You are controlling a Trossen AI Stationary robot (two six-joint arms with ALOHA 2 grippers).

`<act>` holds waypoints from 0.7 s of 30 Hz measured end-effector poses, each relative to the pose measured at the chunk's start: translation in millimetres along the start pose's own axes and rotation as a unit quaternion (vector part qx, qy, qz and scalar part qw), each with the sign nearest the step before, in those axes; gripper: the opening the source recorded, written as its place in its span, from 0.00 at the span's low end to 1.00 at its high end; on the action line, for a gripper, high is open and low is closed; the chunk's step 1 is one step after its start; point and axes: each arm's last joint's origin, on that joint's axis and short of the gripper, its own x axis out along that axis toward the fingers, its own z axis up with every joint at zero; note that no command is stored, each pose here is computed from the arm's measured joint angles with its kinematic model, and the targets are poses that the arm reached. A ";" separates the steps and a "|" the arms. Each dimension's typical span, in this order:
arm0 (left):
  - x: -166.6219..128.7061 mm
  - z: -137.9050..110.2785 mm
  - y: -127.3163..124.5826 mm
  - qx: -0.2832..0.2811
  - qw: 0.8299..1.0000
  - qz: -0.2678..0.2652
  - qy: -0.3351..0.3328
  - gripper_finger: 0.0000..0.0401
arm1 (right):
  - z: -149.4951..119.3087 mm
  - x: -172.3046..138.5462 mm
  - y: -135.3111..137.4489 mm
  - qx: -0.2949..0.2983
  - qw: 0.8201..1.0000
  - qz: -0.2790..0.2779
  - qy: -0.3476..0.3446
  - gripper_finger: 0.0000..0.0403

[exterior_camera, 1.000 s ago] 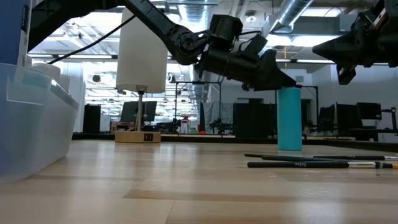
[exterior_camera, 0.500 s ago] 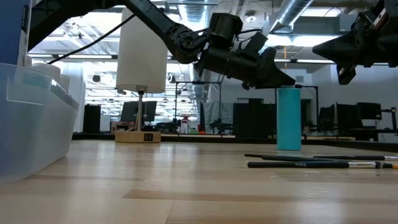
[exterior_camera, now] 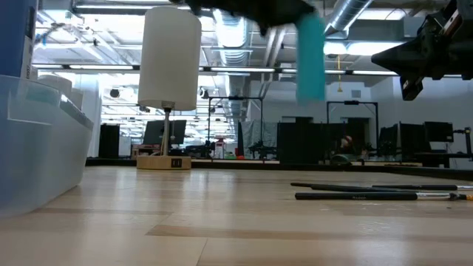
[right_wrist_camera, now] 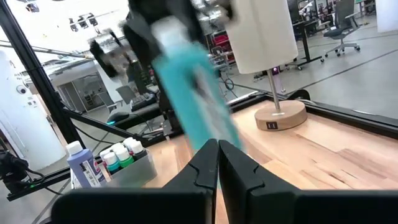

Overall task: Pick & Place Paint Supplies
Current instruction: Put the large light blue paint bottle into the transparent bin

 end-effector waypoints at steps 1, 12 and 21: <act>-16.7 9.2 -5.5 0.003 1.000 -0.004 -0.009 0.18 | 0.0 0.0 0.0 0.000 1.000 0.000 0.000 0.02; -205.0 23.8 -76.0 -0.027 0.988 -0.102 -0.113 0.19 | 0.1 0.0 0.0 0.000 1.000 0.000 0.000 0.02; -292.1 -13.2 -108.3 -0.076 0.950 -0.238 -0.187 0.19 | 0.0 0.0 0.0 0.000 1.000 0.000 0.000 0.02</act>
